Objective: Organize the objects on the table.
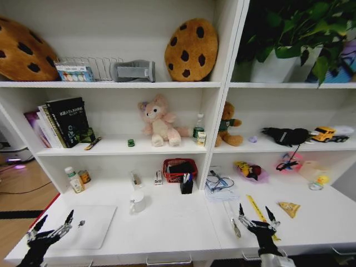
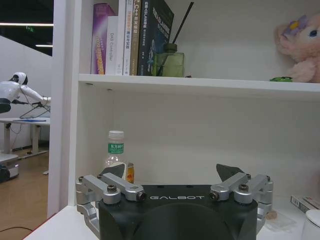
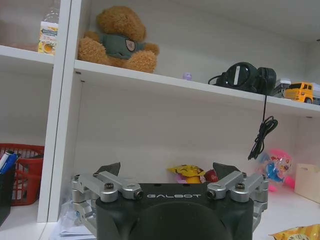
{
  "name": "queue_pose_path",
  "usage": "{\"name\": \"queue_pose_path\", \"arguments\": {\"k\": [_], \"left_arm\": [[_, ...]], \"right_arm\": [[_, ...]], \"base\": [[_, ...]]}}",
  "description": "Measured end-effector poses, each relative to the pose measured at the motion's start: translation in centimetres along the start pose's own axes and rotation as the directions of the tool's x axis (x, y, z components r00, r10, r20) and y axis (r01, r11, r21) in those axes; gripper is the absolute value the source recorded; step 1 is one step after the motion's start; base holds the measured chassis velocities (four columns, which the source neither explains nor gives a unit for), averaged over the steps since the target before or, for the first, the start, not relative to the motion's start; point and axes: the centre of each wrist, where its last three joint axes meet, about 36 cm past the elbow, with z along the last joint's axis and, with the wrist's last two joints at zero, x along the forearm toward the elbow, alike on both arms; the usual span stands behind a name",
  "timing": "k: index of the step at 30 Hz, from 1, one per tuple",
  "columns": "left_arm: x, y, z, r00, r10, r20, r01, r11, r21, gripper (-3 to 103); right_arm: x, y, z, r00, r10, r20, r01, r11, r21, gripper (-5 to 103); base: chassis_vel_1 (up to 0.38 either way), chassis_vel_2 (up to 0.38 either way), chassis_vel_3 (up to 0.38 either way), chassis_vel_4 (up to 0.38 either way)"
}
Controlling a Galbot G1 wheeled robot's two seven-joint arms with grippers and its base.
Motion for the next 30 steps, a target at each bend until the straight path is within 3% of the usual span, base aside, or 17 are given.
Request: {"name": "queue_pose_path", "arguments": {"k": [24,30], "left_arm": [[0.0,0.0,0.0,1.000,0.000,0.000,0.000,1.000,0.000,100],[0.0,0.0,0.0,1.000,0.000,0.000,0.000,1.000,0.000,100]], "right_arm": [[-3.0,-3.2,2.1,0.987,0.118,-0.109,-0.126,0.990,-0.070,100],[-4.2,-4.2,3.0,0.981,0.143,-0.131,-0.152,0.986,-0.063,100]], "base": [[-0.077,-0.080,0.086,0.085],[-0.091,-0.087,0.100,0.086]]}}
